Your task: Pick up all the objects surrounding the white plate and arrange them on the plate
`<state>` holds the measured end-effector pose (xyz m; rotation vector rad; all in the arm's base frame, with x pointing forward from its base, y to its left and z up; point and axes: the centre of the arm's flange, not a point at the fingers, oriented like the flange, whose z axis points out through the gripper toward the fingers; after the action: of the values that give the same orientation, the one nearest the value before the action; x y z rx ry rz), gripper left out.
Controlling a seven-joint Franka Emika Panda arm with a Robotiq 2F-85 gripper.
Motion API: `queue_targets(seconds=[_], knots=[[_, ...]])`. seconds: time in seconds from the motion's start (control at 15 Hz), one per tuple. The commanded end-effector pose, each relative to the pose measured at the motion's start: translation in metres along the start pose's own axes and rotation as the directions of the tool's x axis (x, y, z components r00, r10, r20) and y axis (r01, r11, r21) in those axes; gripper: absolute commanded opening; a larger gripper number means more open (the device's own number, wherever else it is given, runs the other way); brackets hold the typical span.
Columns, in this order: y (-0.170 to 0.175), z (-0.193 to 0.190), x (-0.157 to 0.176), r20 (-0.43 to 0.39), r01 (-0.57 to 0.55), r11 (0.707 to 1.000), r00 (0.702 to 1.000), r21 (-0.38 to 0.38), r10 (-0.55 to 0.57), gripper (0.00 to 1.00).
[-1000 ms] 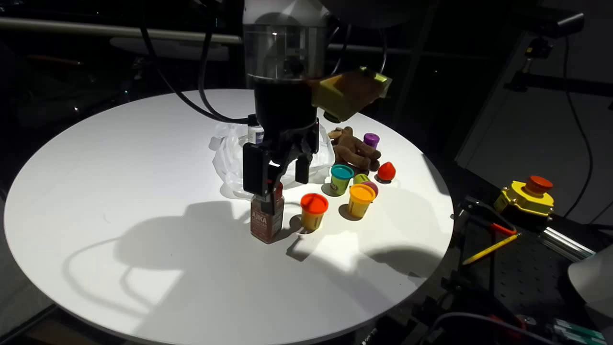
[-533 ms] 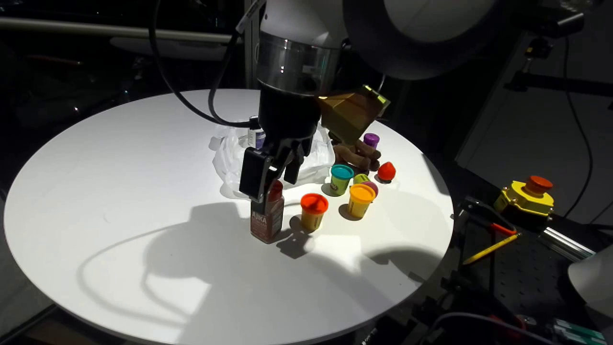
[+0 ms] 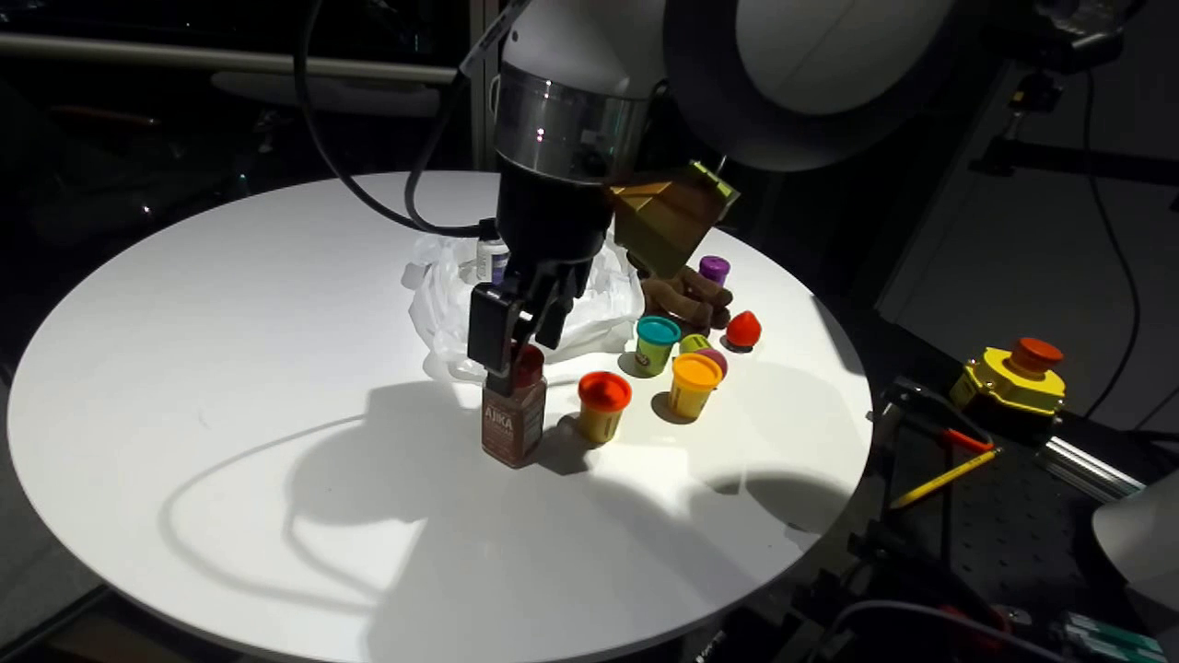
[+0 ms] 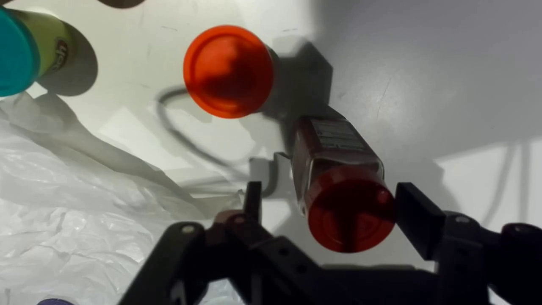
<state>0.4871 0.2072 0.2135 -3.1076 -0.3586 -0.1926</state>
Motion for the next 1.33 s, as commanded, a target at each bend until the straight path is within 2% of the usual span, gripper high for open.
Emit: queue_targets(seconds=[0.0,0.2,0.47,0.8,1.0,1.27], knots=[[-0.002,0.002,0.008,-0.009,0.012,1.000,1.000,0.001,-0.012,0.49],[-0.002,-0.002,0.008,-0.018,0.011,1.000,1.000,0.003,-0.011,0.27],[-0.006,-0.040,0.022,-0.052,-0.041,0.999,0.998,-0.009,0.041,0.27],[0.012,-0.096,0.092,-0.146,-0.199,0.980,0.970,-0.008,0.196,0.27],[0.042,-0.090,0.131,-0.123,-0.292,0.956,0.950,-0.023,0.287,0.27],[0.086,-0.043,0.158,-0.057,-0.379,0.923,0.925,-0.073,0.375,0.26]])
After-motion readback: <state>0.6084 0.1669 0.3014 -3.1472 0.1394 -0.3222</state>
